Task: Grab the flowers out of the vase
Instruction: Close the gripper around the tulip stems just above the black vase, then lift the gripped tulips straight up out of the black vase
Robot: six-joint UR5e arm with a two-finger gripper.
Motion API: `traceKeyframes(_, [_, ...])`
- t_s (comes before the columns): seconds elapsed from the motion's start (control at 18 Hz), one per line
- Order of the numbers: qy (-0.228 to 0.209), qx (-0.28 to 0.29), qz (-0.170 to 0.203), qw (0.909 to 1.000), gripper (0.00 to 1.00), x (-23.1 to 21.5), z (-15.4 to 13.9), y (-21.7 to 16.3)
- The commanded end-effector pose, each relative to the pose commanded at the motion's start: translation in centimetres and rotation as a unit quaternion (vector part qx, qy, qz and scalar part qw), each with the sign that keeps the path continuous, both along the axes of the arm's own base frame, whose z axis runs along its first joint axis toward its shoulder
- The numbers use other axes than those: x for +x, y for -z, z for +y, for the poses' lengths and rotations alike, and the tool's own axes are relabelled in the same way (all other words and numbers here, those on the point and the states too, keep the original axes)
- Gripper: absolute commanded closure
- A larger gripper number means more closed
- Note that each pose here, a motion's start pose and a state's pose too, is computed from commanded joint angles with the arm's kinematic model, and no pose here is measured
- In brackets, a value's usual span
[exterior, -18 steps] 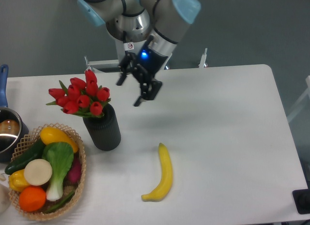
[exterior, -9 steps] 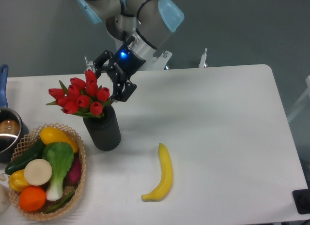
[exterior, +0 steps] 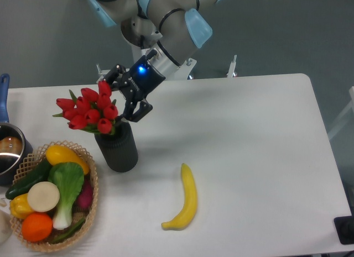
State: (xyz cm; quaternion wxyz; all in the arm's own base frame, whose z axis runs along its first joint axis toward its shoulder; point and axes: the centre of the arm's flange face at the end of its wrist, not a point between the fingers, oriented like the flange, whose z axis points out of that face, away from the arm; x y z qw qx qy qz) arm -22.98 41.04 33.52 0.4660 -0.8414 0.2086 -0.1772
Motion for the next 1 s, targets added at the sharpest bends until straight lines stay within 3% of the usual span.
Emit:
traceKeyframes(0.06, [-0.001,-0.002,-0.003,1.0,1.0,0.1,0.0,0.1])
traceKeyframes(0.5, [-0.025,-0.015,-0.022,0.9993,1.0,-1.2,0.0,-0.1])
traceKeyframes(1.0, [-0.091,-0.006,-0.068,0.9935,1.0,-1.6,0.4,-8.8])
